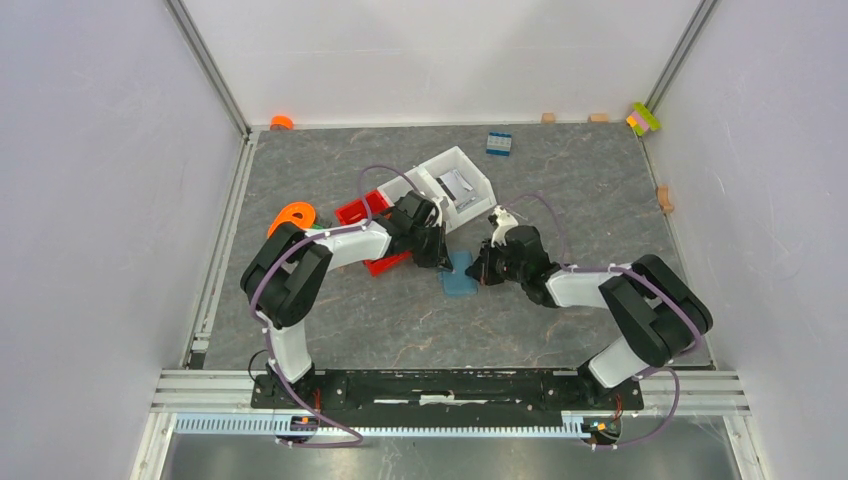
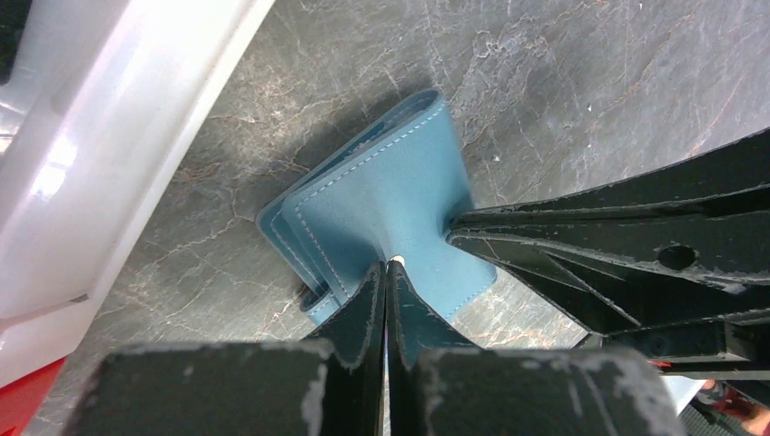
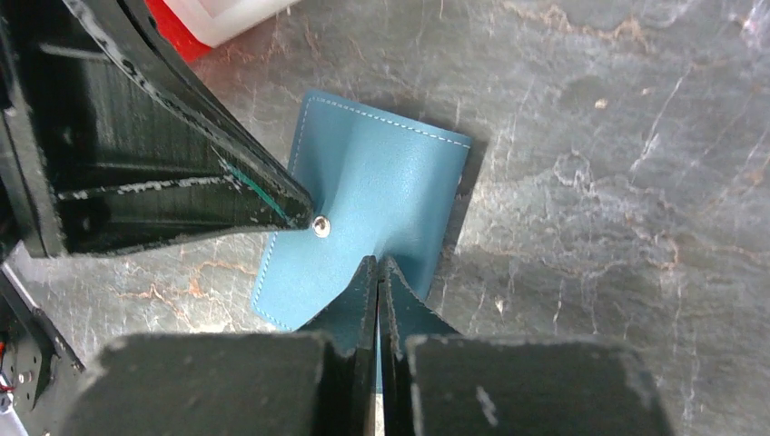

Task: Take the credit cards out of the card holder
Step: Close the card holder at the center of the board.

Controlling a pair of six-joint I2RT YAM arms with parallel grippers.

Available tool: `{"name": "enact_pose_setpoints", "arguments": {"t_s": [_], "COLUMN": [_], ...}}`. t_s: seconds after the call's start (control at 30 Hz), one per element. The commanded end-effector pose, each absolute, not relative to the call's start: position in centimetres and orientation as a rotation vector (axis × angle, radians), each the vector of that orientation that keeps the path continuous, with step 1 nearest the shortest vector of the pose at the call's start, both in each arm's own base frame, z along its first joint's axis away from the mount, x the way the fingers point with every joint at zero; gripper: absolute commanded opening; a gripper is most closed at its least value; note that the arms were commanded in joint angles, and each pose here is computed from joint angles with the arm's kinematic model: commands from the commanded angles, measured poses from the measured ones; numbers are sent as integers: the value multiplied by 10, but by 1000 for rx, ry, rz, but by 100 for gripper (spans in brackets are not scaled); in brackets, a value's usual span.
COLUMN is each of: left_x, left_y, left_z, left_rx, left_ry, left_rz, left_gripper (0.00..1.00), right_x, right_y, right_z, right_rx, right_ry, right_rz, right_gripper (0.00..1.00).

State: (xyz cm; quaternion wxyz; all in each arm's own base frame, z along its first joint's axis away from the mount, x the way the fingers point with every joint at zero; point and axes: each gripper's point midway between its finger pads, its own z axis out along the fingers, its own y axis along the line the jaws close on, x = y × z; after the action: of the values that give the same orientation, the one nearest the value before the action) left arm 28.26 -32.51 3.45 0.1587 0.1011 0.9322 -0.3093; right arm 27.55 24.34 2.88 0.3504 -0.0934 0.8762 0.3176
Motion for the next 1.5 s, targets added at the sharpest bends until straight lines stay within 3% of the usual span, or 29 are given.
{"name": "enact_pose_setpoints", "arguments": {"t_s": [0.0,0.3,0.67,1.0,1.17,1.33,1.4,1.47], "left_x": [287,285,285,285,281,278,278,278], "left_y": [-319,-323,-326,-324,-318,-301,-291,-279], "left_z": [33,42,55,95,133,176,188,196], "left_rx": [331,353,374,379,390,372,358,351], "left_ry": [2662,2636,2592,2425,2251,2040,1975,1920], "left_rz": [-803,-803,-820,-858,-919,-921,-887,-839], "left_gripper": [2,2,2,3,6,18,31,51], "right_x": [284,300,304,310,313,304,300,296], "right_y": [246,241,247,218,192,162,151,137], "right_z": [27,66,23,85,115,147,157,162], "right_rx": [-248,-246,-246,-204,-157,-103,-88,-43], "right_ry": [2291,2137,2309,2080,1961,1763,1692,1641], "right_rz": [788,751,714,602,491,426,398,364], "right_gripper": [0,0,0,0,7,24,33,47]}}
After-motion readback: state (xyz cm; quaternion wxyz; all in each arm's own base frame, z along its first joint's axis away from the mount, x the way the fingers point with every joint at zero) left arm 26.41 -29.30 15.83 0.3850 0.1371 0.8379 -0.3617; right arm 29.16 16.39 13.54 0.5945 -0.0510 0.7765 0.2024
